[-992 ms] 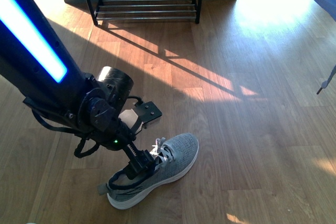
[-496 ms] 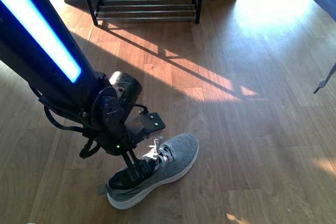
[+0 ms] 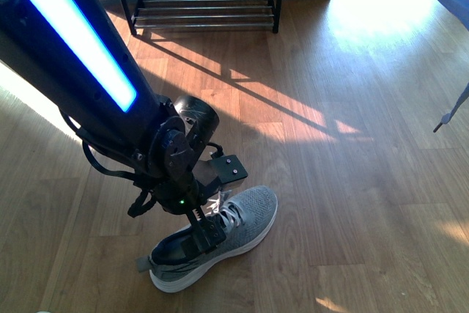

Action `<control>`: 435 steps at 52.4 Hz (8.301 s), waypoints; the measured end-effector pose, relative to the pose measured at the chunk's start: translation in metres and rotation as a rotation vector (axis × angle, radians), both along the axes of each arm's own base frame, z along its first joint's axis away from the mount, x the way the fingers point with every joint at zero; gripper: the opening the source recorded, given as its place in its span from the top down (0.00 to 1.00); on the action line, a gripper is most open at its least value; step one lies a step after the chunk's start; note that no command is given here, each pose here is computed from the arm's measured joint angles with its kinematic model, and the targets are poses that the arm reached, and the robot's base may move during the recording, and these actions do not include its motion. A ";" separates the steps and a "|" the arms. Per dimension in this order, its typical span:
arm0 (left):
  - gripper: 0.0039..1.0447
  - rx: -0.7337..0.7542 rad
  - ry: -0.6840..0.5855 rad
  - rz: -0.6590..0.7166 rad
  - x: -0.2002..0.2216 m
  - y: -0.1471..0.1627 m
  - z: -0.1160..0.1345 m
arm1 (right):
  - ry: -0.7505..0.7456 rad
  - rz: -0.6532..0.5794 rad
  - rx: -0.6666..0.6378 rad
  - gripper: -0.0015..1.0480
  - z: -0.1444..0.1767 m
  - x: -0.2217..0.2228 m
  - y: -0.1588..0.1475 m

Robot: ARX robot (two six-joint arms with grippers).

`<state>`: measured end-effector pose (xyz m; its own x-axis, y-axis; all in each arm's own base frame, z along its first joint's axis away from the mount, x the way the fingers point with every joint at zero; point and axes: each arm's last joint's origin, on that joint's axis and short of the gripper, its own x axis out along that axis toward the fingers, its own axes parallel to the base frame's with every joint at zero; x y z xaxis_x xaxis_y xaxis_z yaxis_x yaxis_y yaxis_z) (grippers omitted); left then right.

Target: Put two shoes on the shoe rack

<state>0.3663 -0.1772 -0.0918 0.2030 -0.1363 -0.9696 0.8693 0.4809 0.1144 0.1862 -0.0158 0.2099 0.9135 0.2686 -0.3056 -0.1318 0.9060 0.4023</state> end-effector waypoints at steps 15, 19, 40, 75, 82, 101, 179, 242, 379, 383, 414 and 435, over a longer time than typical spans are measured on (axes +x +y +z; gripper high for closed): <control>0.09 0.075 0.007 0.042 -0.001 0.002 -0.013 | 0.000 0.001 0.000 0.99 0.000 0.000 0.000; 0.09 0.094 0.004 0.057 -0.002 0.004 -0.016 | 0.000 0.000 0.000 0.99 0.000 0.000 0.000; 0.18 0.117 0.062 0.112 -0.009 0.006 -0.023 | 0.000 0.000 0.000 0.99 0.000 0.000 0.000; 0.99 0.137 0.109 0.182 -0.006 0.003 -0.018 | 0.000 0.001 0.000 0.99 0.000 0.000 0.000; 0.99 0.128 0.101 0.211 -0.002 0.003 -0.017 | 0.000 0.000 0.000 0.99 0.000 0.000 0.000; 0.99 -0.077 -0.044 0.386 0.013 -0.005 -0.006 | 0.000 0.001 0.000 0.99 0.000 0.000 0.000; 0.99 -0.296 -0.377 0.949 0.011 -0.001 -0.007 | 0.000 0.000 0.000 0.99 0.000 0.000 0.000; 0.99 -0.388 -0.617 1.061 -0.064 0.128 0.152 | 0.000 -0.003 0.000 0.99 0.000 0.000 0.000; 0.99 -0.300 -0.532 1.263 -0.079 0.147 0.141 | 0.000 -0.002 0.000 0.99 0.000 0.000 0.000; 0.99 -0.333 -0.596 1.257 -0.091 0.145 0.174 | 0.000 -0.002 0.000 0.99 0.000 0.000 0.000; 0.99 -0.461 -0.879 1.168 -0.168 0.133 0.298 | 0.000 -0.001 0.000 0.99 0.000 0.000 0.000; 0.99 -0.450 -0.882 1.168 -0.168 0.134 0.297 | 0.000 0.004 0.001 0.99 0.000 0.000 0.000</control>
